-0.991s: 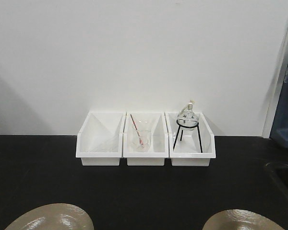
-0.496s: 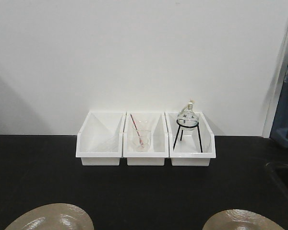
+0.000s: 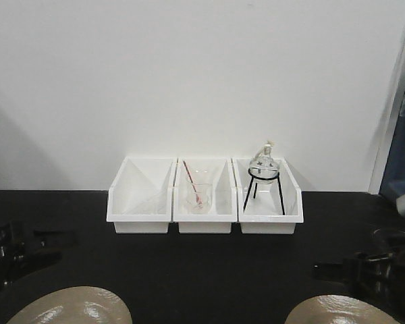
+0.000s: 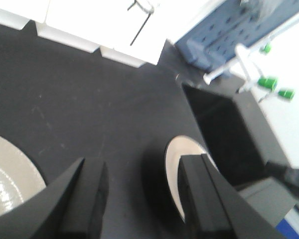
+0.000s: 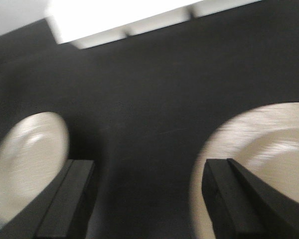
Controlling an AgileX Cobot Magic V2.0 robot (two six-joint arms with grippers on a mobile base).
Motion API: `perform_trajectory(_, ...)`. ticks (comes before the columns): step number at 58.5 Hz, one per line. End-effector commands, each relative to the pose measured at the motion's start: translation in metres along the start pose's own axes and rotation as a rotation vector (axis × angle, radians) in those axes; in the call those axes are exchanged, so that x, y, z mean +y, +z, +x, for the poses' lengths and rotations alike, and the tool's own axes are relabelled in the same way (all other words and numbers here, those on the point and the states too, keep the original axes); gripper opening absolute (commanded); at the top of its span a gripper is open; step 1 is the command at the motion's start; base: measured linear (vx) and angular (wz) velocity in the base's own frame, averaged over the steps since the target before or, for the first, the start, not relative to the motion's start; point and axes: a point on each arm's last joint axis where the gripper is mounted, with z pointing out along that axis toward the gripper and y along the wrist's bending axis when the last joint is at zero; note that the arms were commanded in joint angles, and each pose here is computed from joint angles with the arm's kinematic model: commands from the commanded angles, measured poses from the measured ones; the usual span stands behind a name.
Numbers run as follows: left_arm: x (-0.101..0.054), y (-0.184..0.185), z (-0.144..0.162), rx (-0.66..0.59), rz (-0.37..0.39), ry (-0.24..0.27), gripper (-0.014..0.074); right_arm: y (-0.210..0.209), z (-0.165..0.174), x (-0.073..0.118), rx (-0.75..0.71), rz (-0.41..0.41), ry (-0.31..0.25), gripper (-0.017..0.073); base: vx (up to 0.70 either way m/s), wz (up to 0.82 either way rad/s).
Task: Arrange circular plates on left workspace
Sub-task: 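Grasp the rim of the plate nearest the left gripper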
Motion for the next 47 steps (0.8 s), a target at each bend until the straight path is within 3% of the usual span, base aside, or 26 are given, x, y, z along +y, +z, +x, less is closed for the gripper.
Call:
perform_trajectory(1,-0.006,-0.007,-0.015,-0.066,0.059,-0.021,0.0443,-0.001,-0.017,0.017,-0.089,-0.182,0.021,0.0494,0.00,0.00)
perform_trajectory(9,0.017,-0.026,-0.020,-0.052,-0.008,-0.025,0.0443,0.008,-0.015,0.019,-0.052,-0.272,0.057,0.0494,0.00,0.00)
perform_trajectory(21,0.063,-0.072,-0.025,-0.063,-0.264,-0.055,0.0443,0.015,-0.013,0.013,-0.021,-0.257,0.048,0.0494,0.00,0.00)
perform_trajectory(26,0.079,-0.081,-0.024,-0.058,-0.349,-0.091,0.0443,0.017,-0.013,0.012,-0.014,-0.257,0.053,0.0494,0.00,0.00)
perform_trajectory(36,0.119,-0.072,-0.017,0.028,-0.417,-0.160,0.0443,0.018,-0.012,0.011,-0.009,-0.253,0.049,0.0494,0.00,0.00)
perform_trajectory(43,0.145,-0.061,-0.009,0.093,-0.417,-0.219,0.0443,0.018,-0.012,0.011,-0.008,-0.251,0.041,0.0494,0.00,0.00)
perform_trajectory(47,0.156,-0.057,-0.005,0.123,-0.413,-0.219,0.0443,0.018,-0.012,0.011,-0.008,-0.249,0.034,0.0494,0.00,0.00)
